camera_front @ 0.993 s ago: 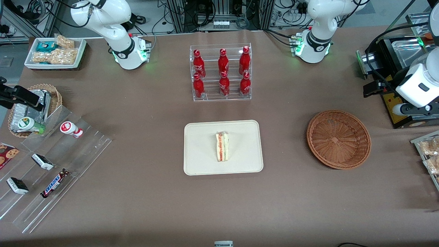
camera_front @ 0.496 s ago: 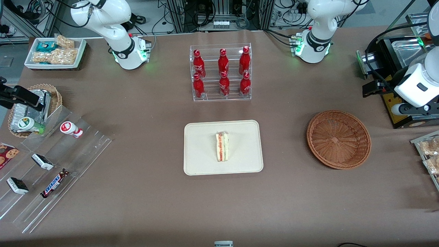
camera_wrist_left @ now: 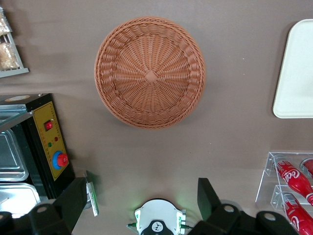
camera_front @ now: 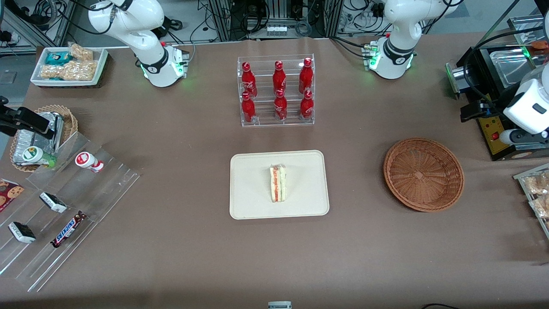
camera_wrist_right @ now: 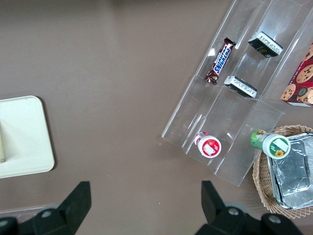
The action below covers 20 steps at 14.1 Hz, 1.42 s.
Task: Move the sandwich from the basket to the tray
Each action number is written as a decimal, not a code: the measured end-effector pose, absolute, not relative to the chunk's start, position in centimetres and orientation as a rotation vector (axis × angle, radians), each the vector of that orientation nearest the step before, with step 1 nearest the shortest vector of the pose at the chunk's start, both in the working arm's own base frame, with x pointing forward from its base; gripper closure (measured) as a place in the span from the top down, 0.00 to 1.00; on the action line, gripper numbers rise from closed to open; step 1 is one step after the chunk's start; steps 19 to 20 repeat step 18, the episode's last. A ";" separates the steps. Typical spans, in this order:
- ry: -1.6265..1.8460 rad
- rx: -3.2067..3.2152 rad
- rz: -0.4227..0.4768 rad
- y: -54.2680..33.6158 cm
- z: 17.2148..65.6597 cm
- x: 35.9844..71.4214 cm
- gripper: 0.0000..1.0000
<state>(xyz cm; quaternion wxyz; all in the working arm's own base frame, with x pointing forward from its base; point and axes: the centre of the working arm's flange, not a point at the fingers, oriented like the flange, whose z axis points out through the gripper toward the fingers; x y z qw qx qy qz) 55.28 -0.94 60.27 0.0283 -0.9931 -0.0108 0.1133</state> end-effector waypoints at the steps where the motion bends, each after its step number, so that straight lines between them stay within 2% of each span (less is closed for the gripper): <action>1: -0.039 -3.061 0.346 -0.9 60.4 55.2 1.00; 4: -0.004 -3.061 0.334 -1.3 60.6 55.0 1.00; 9: 0.037 -3.085 0.242 -1.2 59.6 54.7 1.00; 20: 0.082 -3.118 0.242 -3.1 59.5 54.5 1.00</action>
